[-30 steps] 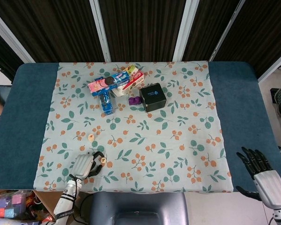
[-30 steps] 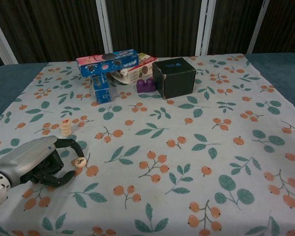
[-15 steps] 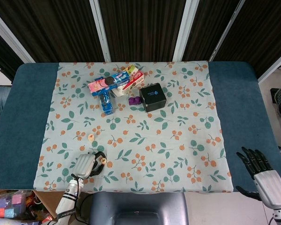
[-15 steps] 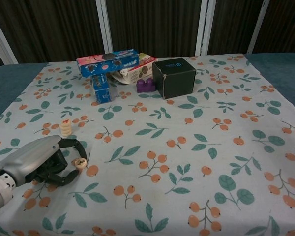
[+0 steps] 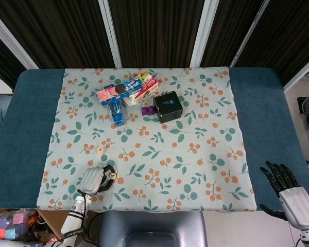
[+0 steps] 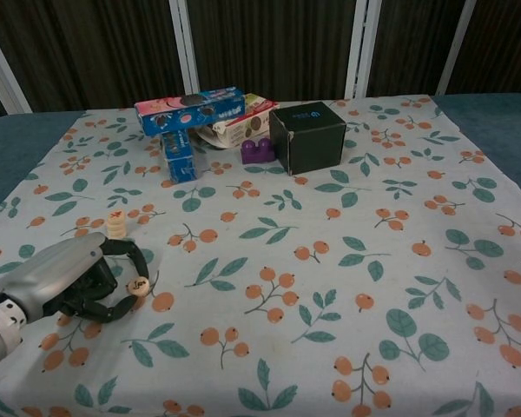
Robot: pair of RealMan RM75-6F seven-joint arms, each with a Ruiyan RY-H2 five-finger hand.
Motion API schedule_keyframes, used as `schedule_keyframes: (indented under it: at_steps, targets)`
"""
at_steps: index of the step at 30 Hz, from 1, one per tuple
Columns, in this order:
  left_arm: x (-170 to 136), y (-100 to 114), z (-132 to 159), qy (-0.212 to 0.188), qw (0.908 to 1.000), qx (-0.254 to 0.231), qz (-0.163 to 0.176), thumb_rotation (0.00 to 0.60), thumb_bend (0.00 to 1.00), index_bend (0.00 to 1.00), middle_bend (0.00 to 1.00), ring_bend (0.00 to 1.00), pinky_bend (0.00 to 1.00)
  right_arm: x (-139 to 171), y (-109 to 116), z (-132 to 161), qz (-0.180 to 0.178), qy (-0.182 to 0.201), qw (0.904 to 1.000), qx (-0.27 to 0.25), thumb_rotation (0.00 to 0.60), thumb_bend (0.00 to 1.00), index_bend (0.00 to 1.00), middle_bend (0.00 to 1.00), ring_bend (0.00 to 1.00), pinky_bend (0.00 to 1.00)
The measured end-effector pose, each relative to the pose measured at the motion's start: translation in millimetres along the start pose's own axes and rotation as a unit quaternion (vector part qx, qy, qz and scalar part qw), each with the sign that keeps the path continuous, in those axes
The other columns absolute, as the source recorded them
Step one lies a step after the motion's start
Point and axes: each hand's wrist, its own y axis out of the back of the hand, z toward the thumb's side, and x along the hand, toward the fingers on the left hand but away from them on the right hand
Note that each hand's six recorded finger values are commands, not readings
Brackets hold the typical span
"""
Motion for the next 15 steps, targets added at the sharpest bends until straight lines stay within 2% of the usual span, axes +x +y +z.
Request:
schedule_keyframes:
  at_steps: [4, 8, 12, 15]
  targets:
    - [6.1, 14.1, 2.0, -0.001, 0.9998, -0.006, 0.02, 0.6, 0.42, 0.54, 1.0, 1.0, 1.0, 0.1, 0.7, -0.5, -0.001, -0.001, 1.0, -0.001, 0.6, 0.14, 0.0, 0.0, 0.0, 0.0]
    - [19.0, 37.5, 3.9, 0.002, 0.9985, -0.015, 0.052, 0.6, 0.42, 0.53, 1.0, 1.0, 1.0, -0.2, 0.8, -1.1, -0.001, -0.002, 1.0, -0.001, 0.6, 0.14, 0.0, 0.0, 0.0, 0.0]
    - [36.8, 63.7, -0.7, 0.022, 0.9961, -0.025, 0.082, 0.6, 0.42, 0.52, 1.0, 1.0, 1.0, -0.4, 0.3, -0.8, 0.0, -0.002, 1.0, -0.001, 0.6, 0.14, 0.0, 0.0, 0.0, 0.0]
    - [49.3, 76.6, -7.6, 0.043, 0.9944, -0.029, 0.093, 0.6, 0.42, 0.51, 1.0, 1.0, 1.0, -0.7, -0.4, -0.7, 0.001, -0.002, 1.0, 0.001, 0.6, 0.14, 0.0, 0.0, 0.0, 0.0]
